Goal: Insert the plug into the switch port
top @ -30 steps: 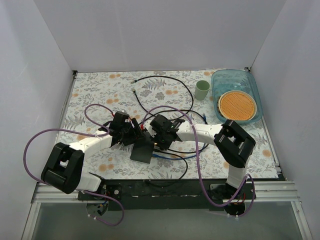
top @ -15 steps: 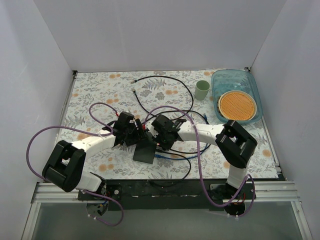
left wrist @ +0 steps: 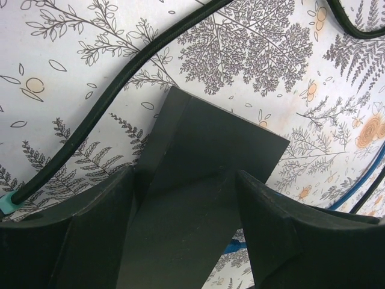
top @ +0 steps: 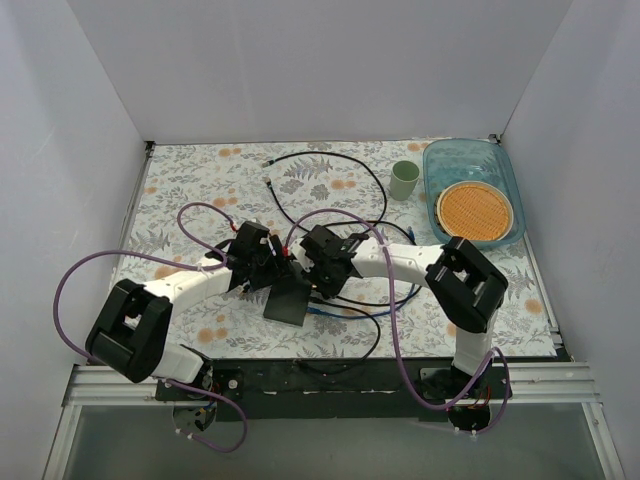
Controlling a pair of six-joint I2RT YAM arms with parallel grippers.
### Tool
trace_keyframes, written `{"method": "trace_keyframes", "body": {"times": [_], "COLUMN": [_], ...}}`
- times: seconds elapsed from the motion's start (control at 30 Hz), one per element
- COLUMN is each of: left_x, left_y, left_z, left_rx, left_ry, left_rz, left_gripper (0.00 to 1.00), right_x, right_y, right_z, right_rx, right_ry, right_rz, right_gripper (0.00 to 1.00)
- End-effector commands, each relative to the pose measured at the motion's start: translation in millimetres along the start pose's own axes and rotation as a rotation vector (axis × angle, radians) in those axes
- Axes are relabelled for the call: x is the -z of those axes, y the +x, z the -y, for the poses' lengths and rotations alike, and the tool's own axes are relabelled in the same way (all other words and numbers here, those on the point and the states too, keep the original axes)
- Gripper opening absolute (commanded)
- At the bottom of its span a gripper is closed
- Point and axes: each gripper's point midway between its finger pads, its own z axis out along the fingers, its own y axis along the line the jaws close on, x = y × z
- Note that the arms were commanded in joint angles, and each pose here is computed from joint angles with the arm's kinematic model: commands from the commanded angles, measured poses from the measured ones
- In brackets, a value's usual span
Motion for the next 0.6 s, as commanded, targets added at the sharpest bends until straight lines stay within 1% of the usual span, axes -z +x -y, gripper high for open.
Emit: {"method": "trace_keyframes", "body": {"times": [0.0, 0.2, 0.4, 0.57], "left_x": [62, 61, 51, 40], "left_y": [62, 59, 52, 43], "left_z": [128, 120, 105, 87], "left_rx": [-0.02, -0.011, 0.007, 0.04], "left_ry": [0.521, 0.482, 0.393, 0.317], "left_rz": [-0.35, -0.321, -0.265, -0.228], "left_gripper": [0.61, 0.61, 0.62, 0.69], "right_x": [81, 77, 57, 44], "right_y": [-226, -227, -196, -169], "right_z": [-41, -38, -39, -39], "right_rx": [0.134, 0.13, 0.099, 0.074], "right_ry": [-0.137, -0.127, -0.137, -0.145], "right_rz": [0.797, 0.784, 0.712, 0.656], "right_gripper": [0.01, 0.01, 0.01, 0.01]}}
